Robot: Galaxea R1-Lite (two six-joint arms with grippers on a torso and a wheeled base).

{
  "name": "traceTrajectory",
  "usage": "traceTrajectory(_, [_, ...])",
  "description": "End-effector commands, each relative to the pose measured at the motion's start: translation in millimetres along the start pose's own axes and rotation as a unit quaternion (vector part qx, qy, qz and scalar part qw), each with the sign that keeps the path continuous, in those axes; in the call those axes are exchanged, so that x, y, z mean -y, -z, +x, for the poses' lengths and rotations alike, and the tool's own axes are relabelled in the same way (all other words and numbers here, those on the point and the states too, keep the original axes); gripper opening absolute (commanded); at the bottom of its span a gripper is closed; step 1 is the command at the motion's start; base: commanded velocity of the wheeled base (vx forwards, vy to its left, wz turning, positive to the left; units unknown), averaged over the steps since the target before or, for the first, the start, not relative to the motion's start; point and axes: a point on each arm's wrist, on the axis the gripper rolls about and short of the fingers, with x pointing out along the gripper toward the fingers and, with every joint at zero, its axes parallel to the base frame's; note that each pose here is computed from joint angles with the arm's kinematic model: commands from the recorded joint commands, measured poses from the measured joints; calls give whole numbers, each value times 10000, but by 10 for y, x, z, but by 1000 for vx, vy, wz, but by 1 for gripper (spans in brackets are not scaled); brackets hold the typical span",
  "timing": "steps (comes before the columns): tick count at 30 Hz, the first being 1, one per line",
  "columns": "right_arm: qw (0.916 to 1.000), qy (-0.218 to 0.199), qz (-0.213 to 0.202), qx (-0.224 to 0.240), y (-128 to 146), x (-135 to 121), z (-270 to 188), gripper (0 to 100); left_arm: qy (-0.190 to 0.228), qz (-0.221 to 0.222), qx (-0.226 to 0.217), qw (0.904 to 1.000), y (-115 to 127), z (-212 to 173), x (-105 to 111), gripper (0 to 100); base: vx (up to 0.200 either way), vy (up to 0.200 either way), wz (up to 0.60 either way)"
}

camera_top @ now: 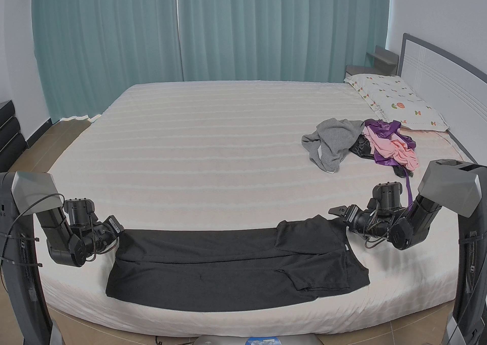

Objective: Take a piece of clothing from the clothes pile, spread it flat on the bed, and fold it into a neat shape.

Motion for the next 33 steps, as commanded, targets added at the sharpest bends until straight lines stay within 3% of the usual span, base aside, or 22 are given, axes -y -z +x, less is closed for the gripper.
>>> traceTrajectory(1, [10000,67,18,-12,11,49,78,100,0,-1,2,10000,-1,0,-1,0,0,0,0])
traceTrajectory(2, [9999,102,21,-51,29,71,98,100,-6,-1,6,10000,-1,0,-2,0,0,0,0])
traceTrajectory(3, [9999,117,26,-68,40,86,116,0,5,1,8,10000,-4,-2,2,0,0,0,0])
traceTrajectory(21, [9992,199,100,326,-108,97,125,0,-4,-16,17,10000,0,-9,-13,0,0,0,0])
traceTrajectory(33, [9991,260,118,322,-99,121,116,0,23,-164,42,9999,-10,-11,2,0,0,0,0])
